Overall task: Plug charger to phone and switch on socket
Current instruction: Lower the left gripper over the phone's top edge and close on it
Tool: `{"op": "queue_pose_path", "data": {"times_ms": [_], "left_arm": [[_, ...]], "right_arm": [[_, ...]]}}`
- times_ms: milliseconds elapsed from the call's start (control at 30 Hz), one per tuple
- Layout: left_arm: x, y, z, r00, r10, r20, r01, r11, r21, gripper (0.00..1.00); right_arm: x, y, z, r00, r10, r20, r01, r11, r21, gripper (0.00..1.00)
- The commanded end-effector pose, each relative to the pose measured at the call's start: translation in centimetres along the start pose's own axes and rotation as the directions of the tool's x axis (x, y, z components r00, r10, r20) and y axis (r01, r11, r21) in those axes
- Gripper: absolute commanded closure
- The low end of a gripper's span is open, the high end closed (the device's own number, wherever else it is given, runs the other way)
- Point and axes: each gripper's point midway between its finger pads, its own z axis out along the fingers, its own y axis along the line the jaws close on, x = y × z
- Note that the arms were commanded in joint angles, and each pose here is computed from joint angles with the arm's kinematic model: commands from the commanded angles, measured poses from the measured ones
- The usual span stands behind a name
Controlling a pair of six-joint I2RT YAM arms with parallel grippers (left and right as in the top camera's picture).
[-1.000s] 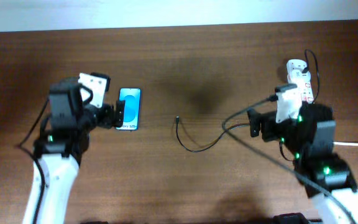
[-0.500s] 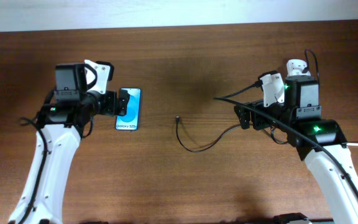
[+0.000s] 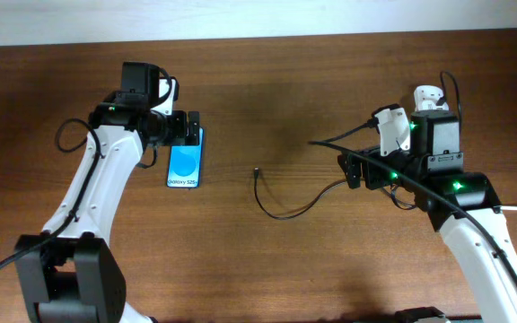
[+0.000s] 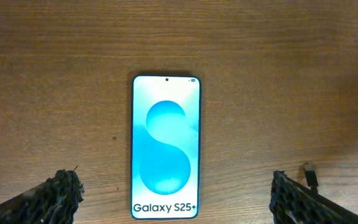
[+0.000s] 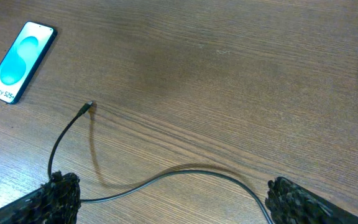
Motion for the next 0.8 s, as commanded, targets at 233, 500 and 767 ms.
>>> {"op": "queue_pose_path", "data": {"times_ms": [233, 500, 767], "left_arm": [[1.3, 1.0, 4.4, 0.995, -0.045, -0.094, 0.040, 0.998, -0.047, 0.00], [4.0, 1.2, 8.5, 0.977, -0.046, -0.209, 0.035, 0.998, -0.055, 0.00], [5.2, 0.6, 11.0, 0.967, -0.028, -0.252, 0.015, 0.998, -0.055, 0.01]], "right_arm": [[-0.7, 0.4, -0.2, 1.000, 0.023, 0.010, -0.023, 1.000, -0.016, 0.02], [0.3, 0.2, 1.0, 0.997, 0.064, -0.044, -0.065, 0.998, -0.017, 0.02], [1.3, 0.1, 2.8, 0.991, 0.079, -0.103, -0.083, 0.996, -0.036, 0.01]]}}
